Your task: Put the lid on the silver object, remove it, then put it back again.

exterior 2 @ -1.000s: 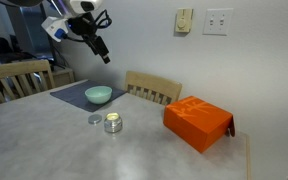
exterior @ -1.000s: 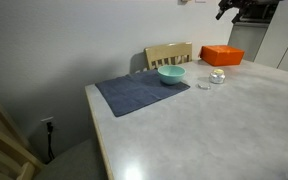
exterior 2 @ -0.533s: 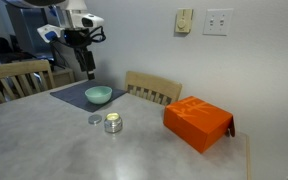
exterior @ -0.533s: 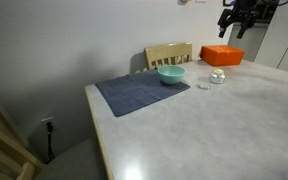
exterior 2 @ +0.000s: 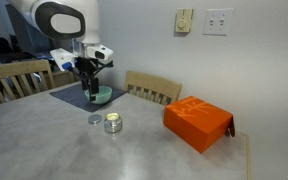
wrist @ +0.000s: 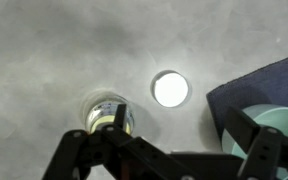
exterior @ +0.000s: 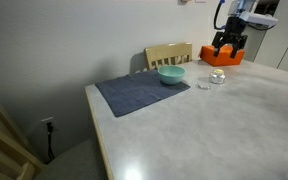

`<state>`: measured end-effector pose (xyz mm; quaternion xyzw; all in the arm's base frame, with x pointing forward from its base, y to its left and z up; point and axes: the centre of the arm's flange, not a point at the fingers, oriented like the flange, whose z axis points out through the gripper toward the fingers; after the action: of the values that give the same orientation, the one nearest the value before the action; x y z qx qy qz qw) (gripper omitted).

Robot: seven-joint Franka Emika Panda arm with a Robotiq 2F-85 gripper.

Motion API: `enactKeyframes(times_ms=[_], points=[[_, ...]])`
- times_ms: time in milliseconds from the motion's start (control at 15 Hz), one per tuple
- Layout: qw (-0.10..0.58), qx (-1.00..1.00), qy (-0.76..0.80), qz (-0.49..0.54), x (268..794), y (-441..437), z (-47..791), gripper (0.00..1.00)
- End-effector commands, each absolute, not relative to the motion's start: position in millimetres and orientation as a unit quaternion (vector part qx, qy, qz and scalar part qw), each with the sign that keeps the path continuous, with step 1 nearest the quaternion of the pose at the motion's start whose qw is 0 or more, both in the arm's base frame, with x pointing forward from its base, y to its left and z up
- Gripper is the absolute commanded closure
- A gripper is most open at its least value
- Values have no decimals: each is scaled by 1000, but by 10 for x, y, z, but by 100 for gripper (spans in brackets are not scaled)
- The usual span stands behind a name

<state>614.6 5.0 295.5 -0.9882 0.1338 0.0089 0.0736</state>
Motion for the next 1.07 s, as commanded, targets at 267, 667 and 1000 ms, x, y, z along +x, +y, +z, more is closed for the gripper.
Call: enactKeyframes(times_ms=[267,667,1000], points=[[67,-990,112,62,6215,16,2292,0],[57,-989,127,50,6141,38,2225,0],[-9,-991,112,74,6218,253,1827,0]])
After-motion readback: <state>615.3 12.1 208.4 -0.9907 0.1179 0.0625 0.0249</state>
